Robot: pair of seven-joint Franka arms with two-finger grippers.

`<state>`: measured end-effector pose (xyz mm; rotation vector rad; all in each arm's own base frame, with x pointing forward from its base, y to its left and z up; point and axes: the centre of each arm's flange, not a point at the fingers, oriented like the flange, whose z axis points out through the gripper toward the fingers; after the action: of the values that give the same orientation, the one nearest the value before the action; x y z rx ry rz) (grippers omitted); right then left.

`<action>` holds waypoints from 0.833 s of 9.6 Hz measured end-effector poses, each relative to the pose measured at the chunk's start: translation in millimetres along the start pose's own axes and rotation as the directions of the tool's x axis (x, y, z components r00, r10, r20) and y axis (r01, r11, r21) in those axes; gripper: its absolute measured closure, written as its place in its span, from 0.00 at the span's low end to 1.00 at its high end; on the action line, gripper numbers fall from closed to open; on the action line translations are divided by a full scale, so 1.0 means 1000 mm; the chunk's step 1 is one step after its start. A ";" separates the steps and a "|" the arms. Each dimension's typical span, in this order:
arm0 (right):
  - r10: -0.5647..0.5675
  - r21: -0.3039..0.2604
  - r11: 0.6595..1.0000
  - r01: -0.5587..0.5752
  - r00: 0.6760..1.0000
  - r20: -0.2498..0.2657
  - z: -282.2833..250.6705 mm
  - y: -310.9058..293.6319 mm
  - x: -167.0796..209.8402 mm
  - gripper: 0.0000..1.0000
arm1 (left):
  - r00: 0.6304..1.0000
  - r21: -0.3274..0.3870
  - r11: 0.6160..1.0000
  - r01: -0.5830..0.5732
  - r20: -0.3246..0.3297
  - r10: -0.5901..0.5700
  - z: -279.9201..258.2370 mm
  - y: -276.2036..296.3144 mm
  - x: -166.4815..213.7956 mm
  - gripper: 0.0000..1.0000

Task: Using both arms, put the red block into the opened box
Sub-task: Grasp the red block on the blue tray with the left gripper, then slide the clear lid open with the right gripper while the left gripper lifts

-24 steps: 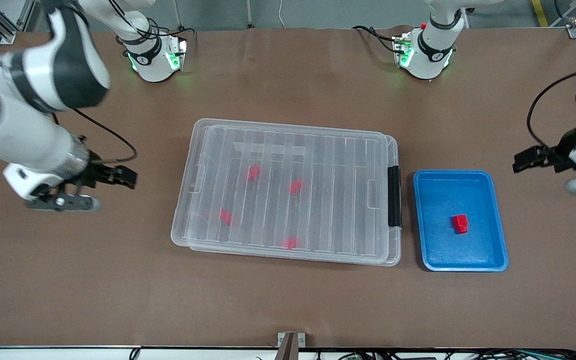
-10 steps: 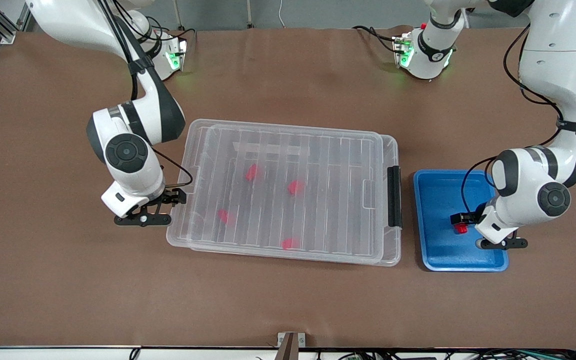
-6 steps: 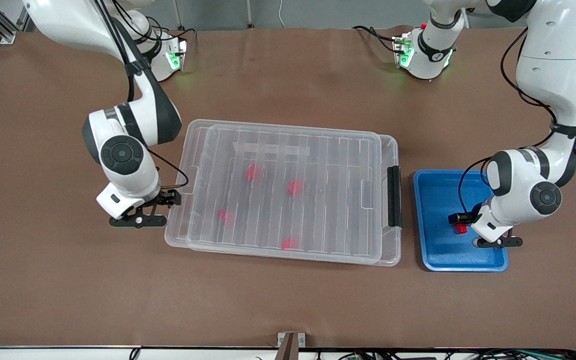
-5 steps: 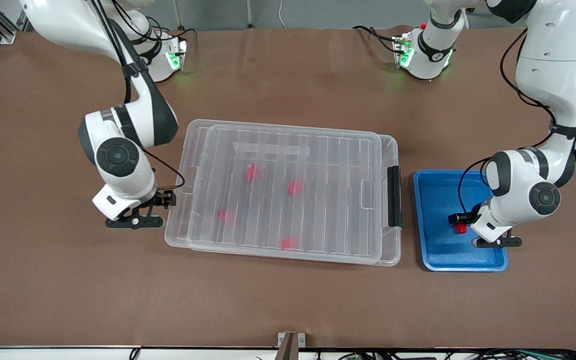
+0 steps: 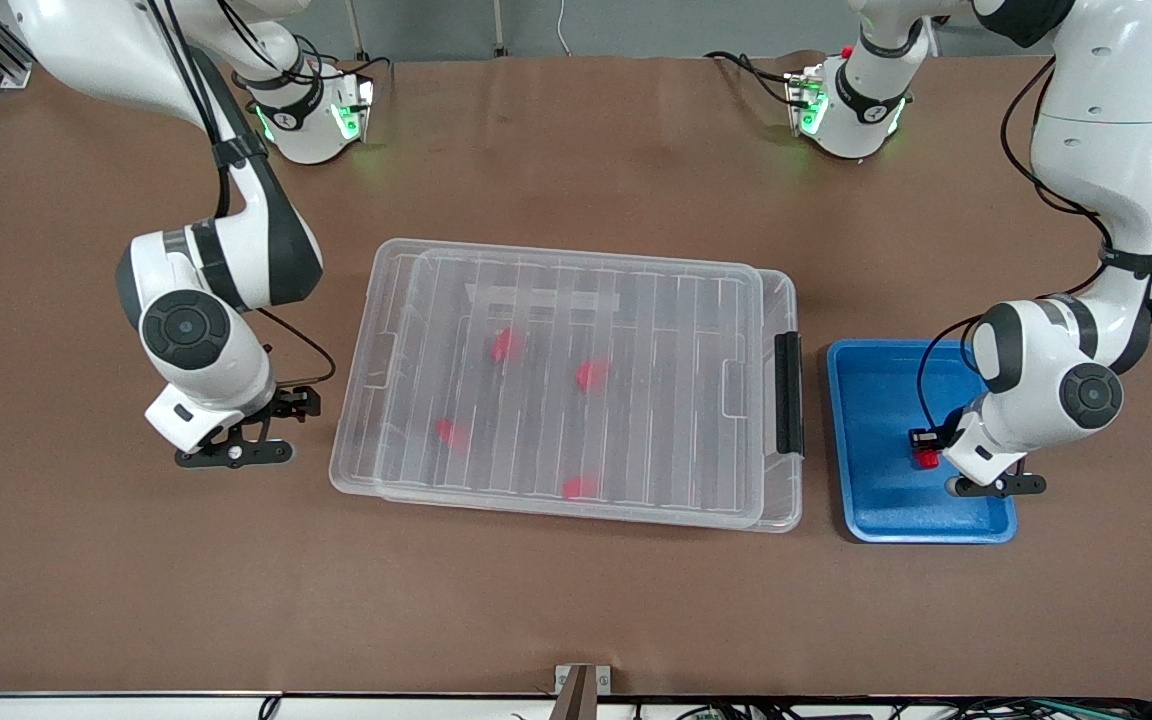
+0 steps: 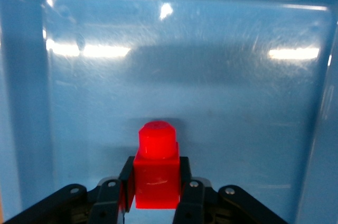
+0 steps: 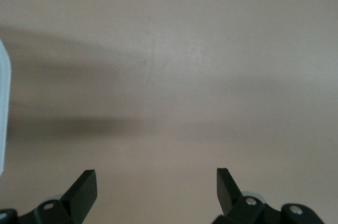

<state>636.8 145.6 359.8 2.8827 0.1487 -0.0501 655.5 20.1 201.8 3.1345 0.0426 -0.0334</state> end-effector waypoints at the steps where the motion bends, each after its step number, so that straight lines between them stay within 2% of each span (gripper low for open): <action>1: 0.002 0.037 0.999 -0.003 1.000 0.009 -0.013 -0.015 -0.002 0.00 | 1.000 0.000 1.000 0.001 -0.027 -0.001 -0.014 -0.001 0.004 0.65; 2: 0.002 0.077 0.997 -0.003 1.000 0.013 -0.033 -0.032 -0.005 0.00 | 0.998 0.000 1.000 0.000 -0.065 0.000 -0.037 0.000 0.009 0.65; 3: -0.001 0.093 0.996 0.000 1.000 0.010 -0.046 -0.040 -0.006 0.00 | 0.994 -0.001 1.000 0.001 -0.113 -0.001 -0.067 0.001 0.015 0.65; 5: -0.003 0.097 0.995 0.002 1.000 0.013 -0.046 -0.042 -0.007 0.00 | 0.983 -0.002 1.000 -0.001 -0.181 0.000 -0.131 0.005 0.019 0.65; 8: -0.026 0.098 0.995 0.023 0.999 0.024 -0.031 -0.057 -0.008 0.00 | 0.985 0.000 1.000 -0.002 -0.173 0.002 -0.223 0.005 0.007 0.65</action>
<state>623.8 207.9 375.9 2.9763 0.1820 -0.1004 667.6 16.5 424.9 3.1274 0.0405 0.2388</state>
